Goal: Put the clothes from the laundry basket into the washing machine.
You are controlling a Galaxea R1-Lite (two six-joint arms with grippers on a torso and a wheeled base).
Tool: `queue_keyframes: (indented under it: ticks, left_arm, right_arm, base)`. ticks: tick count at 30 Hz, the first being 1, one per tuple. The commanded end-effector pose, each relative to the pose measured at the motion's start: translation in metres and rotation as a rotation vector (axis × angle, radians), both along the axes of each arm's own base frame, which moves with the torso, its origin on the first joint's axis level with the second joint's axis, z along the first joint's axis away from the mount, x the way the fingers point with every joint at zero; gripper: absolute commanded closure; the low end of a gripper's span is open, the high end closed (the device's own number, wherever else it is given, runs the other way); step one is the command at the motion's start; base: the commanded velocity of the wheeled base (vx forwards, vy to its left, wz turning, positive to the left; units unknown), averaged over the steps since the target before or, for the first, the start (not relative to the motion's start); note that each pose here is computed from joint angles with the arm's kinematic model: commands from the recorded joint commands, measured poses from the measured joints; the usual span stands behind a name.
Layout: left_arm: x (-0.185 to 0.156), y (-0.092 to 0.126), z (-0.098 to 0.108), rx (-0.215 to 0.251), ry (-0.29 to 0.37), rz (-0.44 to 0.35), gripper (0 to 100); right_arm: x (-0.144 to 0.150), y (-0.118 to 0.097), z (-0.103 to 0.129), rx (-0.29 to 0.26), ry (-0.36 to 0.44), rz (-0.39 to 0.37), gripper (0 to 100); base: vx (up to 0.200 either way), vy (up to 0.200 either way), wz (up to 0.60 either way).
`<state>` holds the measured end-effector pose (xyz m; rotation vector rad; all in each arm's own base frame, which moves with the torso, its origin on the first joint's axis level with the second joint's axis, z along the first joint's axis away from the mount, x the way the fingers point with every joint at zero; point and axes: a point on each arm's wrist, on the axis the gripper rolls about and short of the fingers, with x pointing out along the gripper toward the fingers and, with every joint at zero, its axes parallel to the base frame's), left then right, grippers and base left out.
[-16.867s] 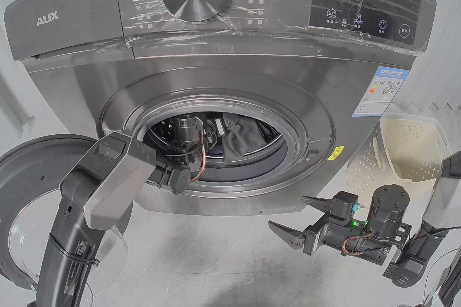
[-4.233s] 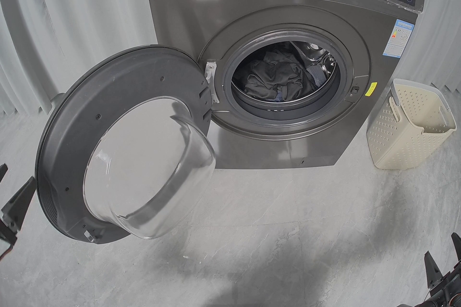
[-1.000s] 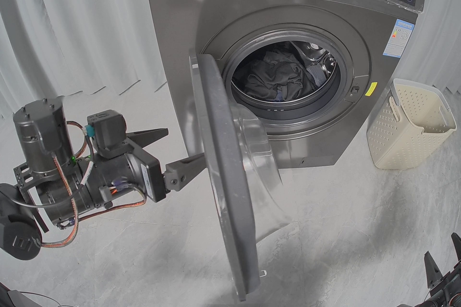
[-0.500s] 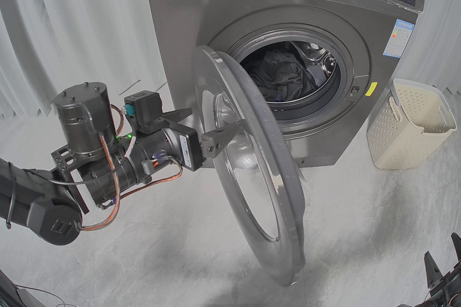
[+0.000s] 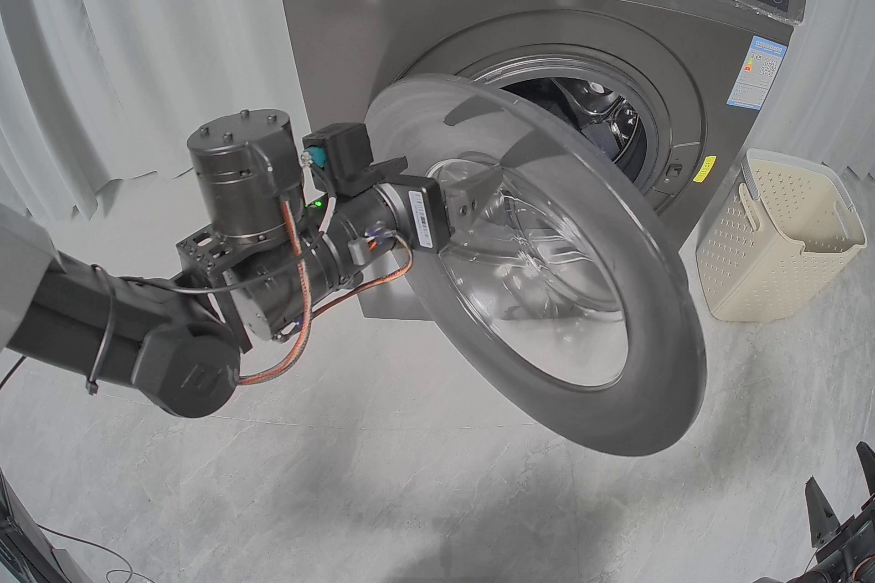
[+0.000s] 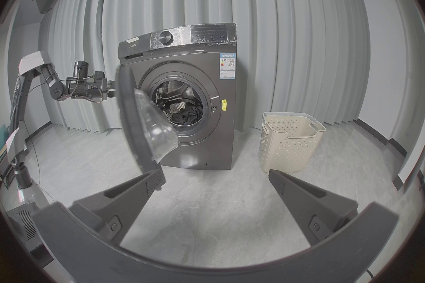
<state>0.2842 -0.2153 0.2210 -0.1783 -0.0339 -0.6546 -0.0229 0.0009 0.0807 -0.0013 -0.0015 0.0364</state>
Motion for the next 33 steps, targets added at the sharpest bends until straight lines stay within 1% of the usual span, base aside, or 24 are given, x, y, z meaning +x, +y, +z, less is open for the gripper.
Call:
queue_keyframes:
  ticks: [1, 6, 8, 9, 10, 11, 12, 18, 25, 28, 31, 32, 33]
  left_arm:
    - [0.027, -0.018, -0.006, -0.033, -0.011, 0.039, 0]
    - [0.045, -0.021, -0.008, -0.059, -0.022, 0.108, 0]
    - [0.051, -0.022, -0.004, -0.093, -0.029, 0.142, 0]
    - [0.051, -0.022, -0.004, -0.093, -0.029, 0.142, 0]
    - [0.058, -0.023, -0.002, -0.121, -0.032, 0.185, 0]
    - [0.058, -0.023, -0.002, -0.121, -0.032, 0.185, 0]
    - [0.062, -0.023, 0.0, -0.138, -0.037, 0.205, 0]
    - [0.055, -0.02, -0.003, -0.127, -0.019, 0.207, 0]
    - [0.043, -0.011, -0.003, -0.12, 0.005, 0.206, 0]
    - [0.019, 0.0, -0.004, -0.1, 0.035, 0.189, 0]
    - [-0.016, 0.013, -0.007, -0.066, 0.064, 0.149, 0]
    - [-0.016, 0.013, -0.007, -0.066, 0.064, 0.149, 0]
    - [-0.044, 0.026, -0.009, -0.043, 0.081, 0.117, 0]
  right_arm:
    - [0.001, 0.0, -0.005, 0.0, 0.014, 0.0, 0]
    - [0.001, 0.0, -0.005, 0.0, 0.014, 0.0, 0]
    - [0.001, 0.0, -0.005, 0.0, 0.015, 0.0, 0]
    - [0.001, 0.0, -0.005, 0.0, 0.015, 0.0, 0]
    - [0.001, 0.0, -0.005, 0.0, 0.015, 0.0, 0]
    - [0.001, 0.0, -0.005, 0.0, 0.015, 0.0, 0]
    - [0.001, 0.0, -0.005, 0.0, 0.014, 0.0, 0]
    - [0.001, 0.0, -0.005, 0.0, 0.014, 0.0, 0]
    - [0.001, 0.0, -0.005, 0.0, 0.014, 0.0, 0]
    - [0.001, 0.0, -0.005, 0.0, 0.014, 0.0, 0]
    - [0.001, 0.0, -0.005, 0.0, 0.014, 0.0, 0]
    - [0.001, 0.0, -0.005, 0.0, 0.014, 0.0, 0]
    - [0.001, 0.0, -0.005, 0.0, 0.014, 0.0, 0]
  base:
    - [0.0, 0.0, 0.0]
    - [0.0, 0.0, 0.0]
    - [0.0, 0.0, 0.0]
    - [0.0, 0.0, 0.0]
    - [0.0, 0.0, 0.0]
    - [0.0, 0.0, 0.0]
    - [0.0, 0.0, 0.0]
    - [0.0, 0.0, 0.0]
    - [0.0, 0.0, 0.0]
    - [0.0, 0.0, 0.0]
    - [0.0, 0.0, 0.0]
    - [0.0, 0.0, 0.0]
    - [0.0, 0.0, 0.0]
